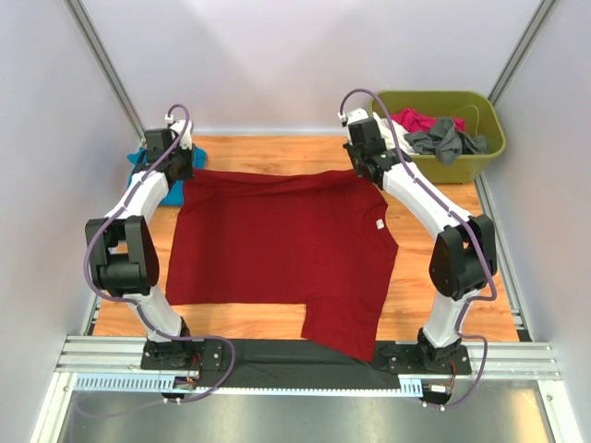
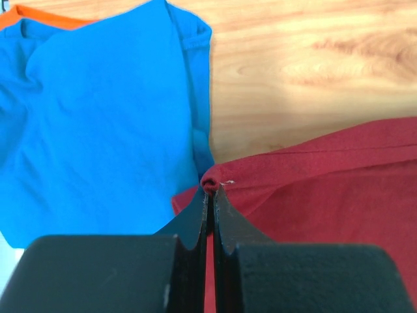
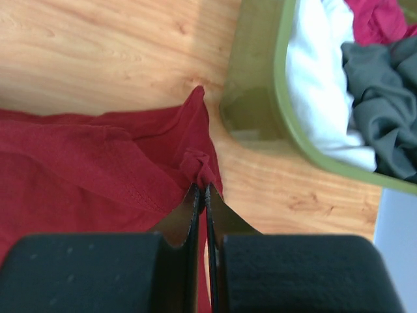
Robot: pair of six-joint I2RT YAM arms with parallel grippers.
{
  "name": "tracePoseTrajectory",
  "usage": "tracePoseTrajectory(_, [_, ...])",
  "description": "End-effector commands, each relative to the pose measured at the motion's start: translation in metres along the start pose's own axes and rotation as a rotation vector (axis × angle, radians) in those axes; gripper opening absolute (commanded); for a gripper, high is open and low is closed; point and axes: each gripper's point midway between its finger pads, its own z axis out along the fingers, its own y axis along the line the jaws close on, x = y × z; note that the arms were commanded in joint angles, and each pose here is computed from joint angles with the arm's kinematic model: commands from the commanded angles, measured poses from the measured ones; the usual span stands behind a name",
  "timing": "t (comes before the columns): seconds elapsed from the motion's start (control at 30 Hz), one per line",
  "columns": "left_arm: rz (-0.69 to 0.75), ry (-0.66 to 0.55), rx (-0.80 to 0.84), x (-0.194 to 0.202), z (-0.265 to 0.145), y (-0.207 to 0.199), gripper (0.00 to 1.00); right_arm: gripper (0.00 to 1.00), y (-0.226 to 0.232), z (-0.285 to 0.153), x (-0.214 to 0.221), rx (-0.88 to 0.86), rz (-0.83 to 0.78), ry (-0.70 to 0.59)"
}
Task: Fold and stack the t-shirts
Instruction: Fold the tshirt
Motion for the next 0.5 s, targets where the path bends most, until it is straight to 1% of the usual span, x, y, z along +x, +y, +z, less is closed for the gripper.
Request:
tracePoseTrajectory(0.0, [0.078,-0.087,0.008,-0.015,-0.019,0.005,0.00,0.00,-0.003,-0.021,0.002,-0.001,0.061,-0.005])
tracePoseTrajectory(0.07, [0.074,-0.109,-0.013,-0.017,-0.025,0.014,0.00,0.00,-0.005,-0.020,0.013,0.016,0.054,0.018])
tracePoseTrajectory(0.17, [0.050,-0.098,-0.028,-0.009,-0.029,0.026,0.00,0.00,-0.008,-0.021,0.020,0.029,0.050,0.034])
tracePoseTrajectory(0.47, [0.033,-0.105,-0.023,-0.001,-0.036,0.032,0.00,0.00,-0.007,-0.019,0.027,0.042,0.064,0.058])
